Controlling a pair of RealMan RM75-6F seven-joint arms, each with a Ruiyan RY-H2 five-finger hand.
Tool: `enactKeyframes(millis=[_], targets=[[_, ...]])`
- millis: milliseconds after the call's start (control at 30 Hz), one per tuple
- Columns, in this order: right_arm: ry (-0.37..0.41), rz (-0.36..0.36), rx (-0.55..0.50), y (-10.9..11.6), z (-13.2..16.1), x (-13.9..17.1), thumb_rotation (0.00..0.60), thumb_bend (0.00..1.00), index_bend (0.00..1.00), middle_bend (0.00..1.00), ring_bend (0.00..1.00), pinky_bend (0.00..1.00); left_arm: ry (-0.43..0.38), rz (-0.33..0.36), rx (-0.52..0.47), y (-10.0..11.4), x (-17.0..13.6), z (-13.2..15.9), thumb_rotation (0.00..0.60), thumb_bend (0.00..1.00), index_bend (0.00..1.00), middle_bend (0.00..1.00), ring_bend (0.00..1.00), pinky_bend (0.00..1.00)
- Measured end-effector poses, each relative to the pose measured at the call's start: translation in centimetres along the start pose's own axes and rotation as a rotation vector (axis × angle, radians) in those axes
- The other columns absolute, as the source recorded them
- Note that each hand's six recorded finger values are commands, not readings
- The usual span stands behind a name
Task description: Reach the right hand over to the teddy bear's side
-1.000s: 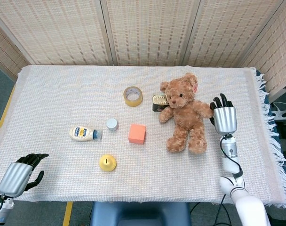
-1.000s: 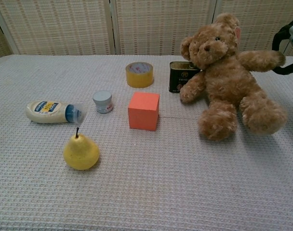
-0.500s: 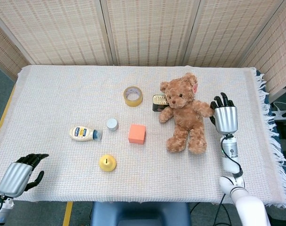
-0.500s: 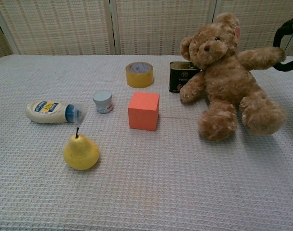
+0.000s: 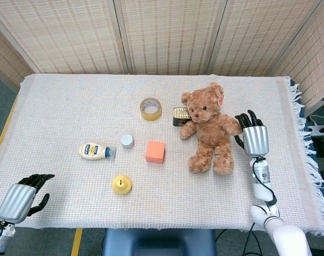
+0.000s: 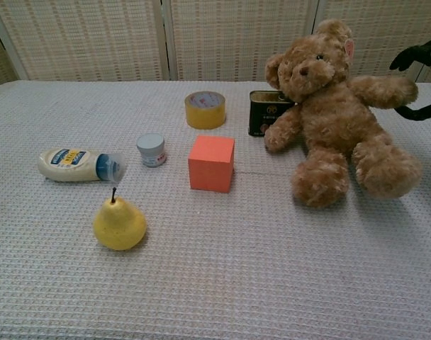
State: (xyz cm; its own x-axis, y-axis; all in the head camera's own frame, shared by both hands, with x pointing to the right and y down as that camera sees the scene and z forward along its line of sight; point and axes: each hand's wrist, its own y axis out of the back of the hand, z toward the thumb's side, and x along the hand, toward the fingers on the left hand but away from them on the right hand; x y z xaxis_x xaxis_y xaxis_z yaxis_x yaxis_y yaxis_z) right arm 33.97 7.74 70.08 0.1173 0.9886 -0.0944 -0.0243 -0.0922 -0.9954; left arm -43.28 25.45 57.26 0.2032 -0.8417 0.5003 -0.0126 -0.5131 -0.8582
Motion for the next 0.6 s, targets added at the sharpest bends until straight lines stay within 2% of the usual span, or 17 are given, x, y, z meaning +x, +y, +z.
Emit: enactKeyframes(millis=[67,233,400,500,600], targets=[[-0.002,0.017,-0.037,0.0,-0.3,0.8,0.6,0.15,0.02,0.07,0.0,0.23,0.001,0.001,-0.001,0.0,0.0,0.0,0.6,0.44,0.24,0.3,0.27,0.43],[0.0,0.071,-0.135,1.1,-0.6,3.1,0.6,0.15,0.01,0.06,0.0,0.23,0.002,-0.002,-0.001,0.0,-0.1,0.0,0.6,0.44,0.23,0.3,0.27,0.43],[-0.012,0.143,-0.217,4.9,-0.5,7.2,0.6,0.15,0.02,0.06,0.0,0.23,0.002,-0.008,0.005,-0.2,-0.1,0.1,0.6,0.44,0.24,0.3,0.27,0.43],[-0.04,0.176,-0.198,8.1,-2.1,9.6,0.6,0.15,0.02,0.06,0.0,0.22,0.001,-0.009,0.01,-0.2,0.0,0.2,0.6,0.44,0.24,0.3,0.27,0.43],[-0.066,0.197,-0.165,10.3,-3.3,11.4,0.6,0.15,0.02,0.06,0.0,0.22,-0.001,-0.012,0.013,-0.3,0.1,0.4,0.6,0.44,0.23,0.3,0.27,0.43]])
